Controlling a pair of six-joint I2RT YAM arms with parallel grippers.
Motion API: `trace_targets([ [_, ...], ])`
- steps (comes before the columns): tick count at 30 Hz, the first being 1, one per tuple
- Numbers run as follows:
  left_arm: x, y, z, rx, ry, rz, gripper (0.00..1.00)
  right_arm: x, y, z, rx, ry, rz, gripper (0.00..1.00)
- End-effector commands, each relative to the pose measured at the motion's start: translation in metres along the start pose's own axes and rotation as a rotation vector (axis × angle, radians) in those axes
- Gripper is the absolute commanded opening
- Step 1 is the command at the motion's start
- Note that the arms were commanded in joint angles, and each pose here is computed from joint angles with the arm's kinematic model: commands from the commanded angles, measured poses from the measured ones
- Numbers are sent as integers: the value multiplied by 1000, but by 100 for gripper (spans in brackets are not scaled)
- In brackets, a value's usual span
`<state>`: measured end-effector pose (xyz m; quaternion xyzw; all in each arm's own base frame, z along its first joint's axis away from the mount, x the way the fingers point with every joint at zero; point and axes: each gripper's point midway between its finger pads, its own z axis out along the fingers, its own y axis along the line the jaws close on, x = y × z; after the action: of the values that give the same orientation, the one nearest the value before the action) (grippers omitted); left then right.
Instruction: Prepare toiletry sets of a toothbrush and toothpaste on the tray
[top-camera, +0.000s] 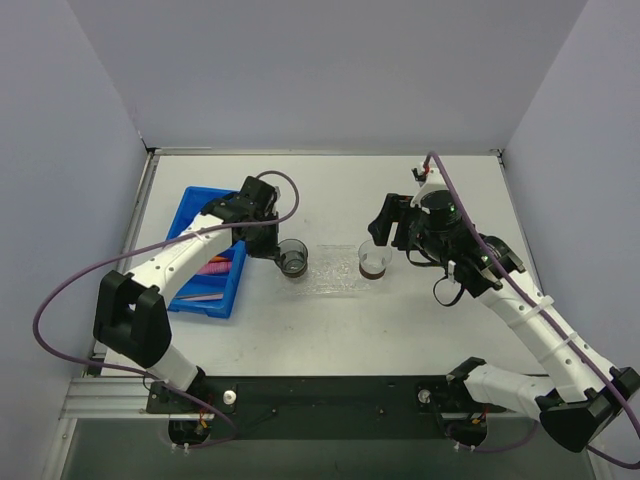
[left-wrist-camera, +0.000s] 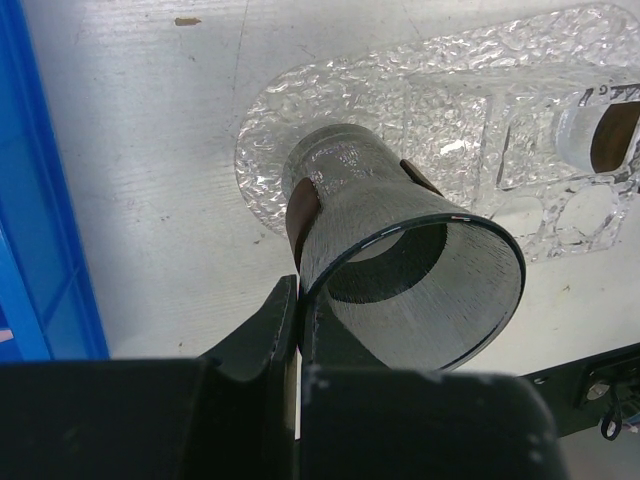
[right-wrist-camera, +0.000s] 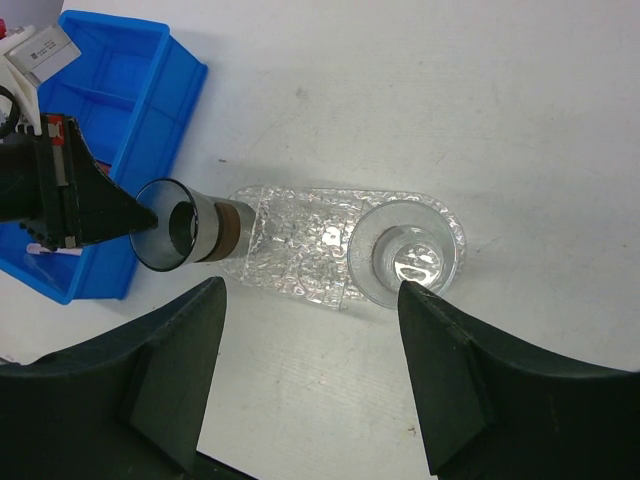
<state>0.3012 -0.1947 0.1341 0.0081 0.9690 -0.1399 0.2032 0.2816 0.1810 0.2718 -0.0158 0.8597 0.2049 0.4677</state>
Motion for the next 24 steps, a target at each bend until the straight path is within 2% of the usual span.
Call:
trace_targets([
  [1, -13, -11, 4, 36, -51, 0, 0, -9, 2, 3, -8, -27, 0, 64],
  [16, -7, -13, 13, 56, -28, 20, 0, -8, 1, 5, -7, -21, 4, 64],
  [24, -7, -17, 19, 82, -10, 80, 0, -6, 0, 6, -3, -17, 5, 64],
])
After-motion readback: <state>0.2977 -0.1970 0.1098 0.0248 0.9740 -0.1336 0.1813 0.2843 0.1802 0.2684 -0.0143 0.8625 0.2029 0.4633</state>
